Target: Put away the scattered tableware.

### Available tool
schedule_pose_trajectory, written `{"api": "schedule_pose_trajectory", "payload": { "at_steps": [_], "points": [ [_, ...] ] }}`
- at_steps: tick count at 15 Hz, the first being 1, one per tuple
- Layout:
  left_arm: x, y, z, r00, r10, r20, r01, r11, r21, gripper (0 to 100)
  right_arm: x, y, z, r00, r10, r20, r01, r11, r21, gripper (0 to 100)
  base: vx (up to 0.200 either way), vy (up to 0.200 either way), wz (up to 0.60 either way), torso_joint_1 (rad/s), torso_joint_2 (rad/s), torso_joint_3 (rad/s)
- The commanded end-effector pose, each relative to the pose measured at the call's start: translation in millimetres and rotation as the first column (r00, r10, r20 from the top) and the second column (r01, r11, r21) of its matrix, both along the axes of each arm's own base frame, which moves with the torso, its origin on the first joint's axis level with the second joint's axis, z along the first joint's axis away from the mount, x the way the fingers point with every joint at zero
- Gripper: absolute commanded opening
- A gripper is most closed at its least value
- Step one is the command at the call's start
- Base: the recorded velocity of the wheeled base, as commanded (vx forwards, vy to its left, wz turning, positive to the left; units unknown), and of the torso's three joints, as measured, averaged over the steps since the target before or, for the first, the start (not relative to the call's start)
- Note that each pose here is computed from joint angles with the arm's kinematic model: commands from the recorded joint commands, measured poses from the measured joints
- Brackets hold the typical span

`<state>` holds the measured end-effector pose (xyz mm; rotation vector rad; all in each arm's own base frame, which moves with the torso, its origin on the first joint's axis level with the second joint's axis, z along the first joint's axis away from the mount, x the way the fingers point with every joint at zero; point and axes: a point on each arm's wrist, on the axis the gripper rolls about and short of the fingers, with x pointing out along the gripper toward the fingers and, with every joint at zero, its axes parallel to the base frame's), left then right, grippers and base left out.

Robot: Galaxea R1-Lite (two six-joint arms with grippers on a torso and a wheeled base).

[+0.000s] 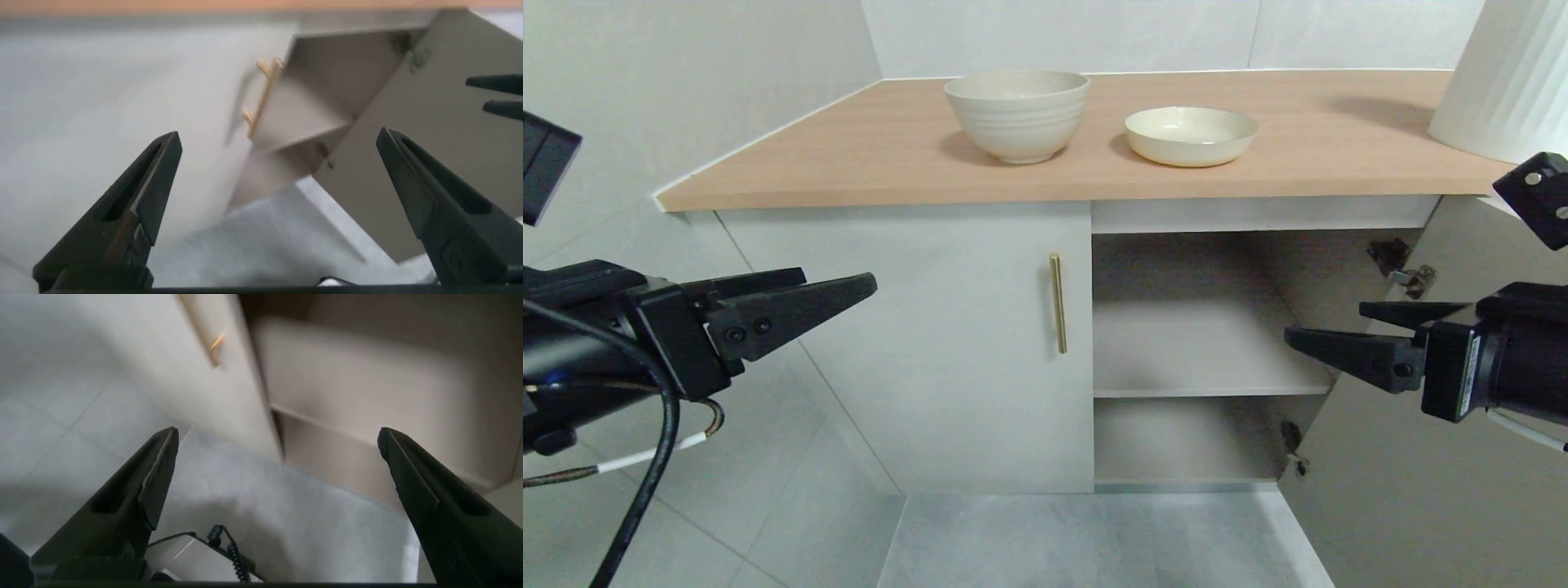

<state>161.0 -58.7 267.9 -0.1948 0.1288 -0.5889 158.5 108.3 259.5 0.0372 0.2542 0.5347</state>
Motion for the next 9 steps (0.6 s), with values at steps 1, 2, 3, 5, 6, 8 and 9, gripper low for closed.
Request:
{"api": "schedule_pose_trajectory", "payload": {
  "at_steps": [1,2,3,5,6,8,9],
  "points": [
    [0,-0.2,-0.7,1.0,0.0,-0.003,0.0,1.0,0.0,100,0,0,-1,1.0,0.002,-0.002,-0.002,1.0,0.002,100,0.0,0.0,0.0,0.0,0.0,0.0],
    [0,-0.1,-0.4,1.0,0.0,-0.002,0.0,1.0,0.0,100,-1,0,-1,1.0,0.005,-0.002,-0.005,1.0,0.004,100,0.0,0.0,0.0,0.0,0.0,0.0],
    [0,0.3,-0.1,1.0,0.001,0.0,-0.001,1.0,-0.001,100,-2,-1,-3,1.0,0.004,-0.003,-0.004,1.0,0.001,100,0.0,0.0,0.0,0.0,0.0,0.0],
    [-1,0.2,0.1,1.0,0.0,0.001,0.0,1.0,-0.001,100,0,-1,-4,1.0,0.002,0.01,-0.002,1.0,0.008,100,0.0,0.0,0.0,0.0,0.0,0.0],
    [-1,0.2,0.6,1.0,0.0,0.003,0.0,1.0,-0.001,100,0,-1,-7,1.0,0.003,0.021,-0.003,1.0,0.012,100,0.0,0.0,0.0,0.0,0.0,0.0],
    [-1,0.4,0.6,1.0,0.001,0.003,-0.001,1.0,-0.001,100,6,1,-14,0.998,-0.01,0.062,0.009,0.999,0.032,100,0.0,0.0,0.0,0.0,0.0,0.0],
    [-1,0.2,0.6,1.0,0.0,0.002,0.0,1.0,-0.003,100,8,2,-16,0.997,-0.01,0.082,0.007,0.999,0.037,100,0.0,0.0,0.0,0.0,0.0,0.0]
  ]
}}
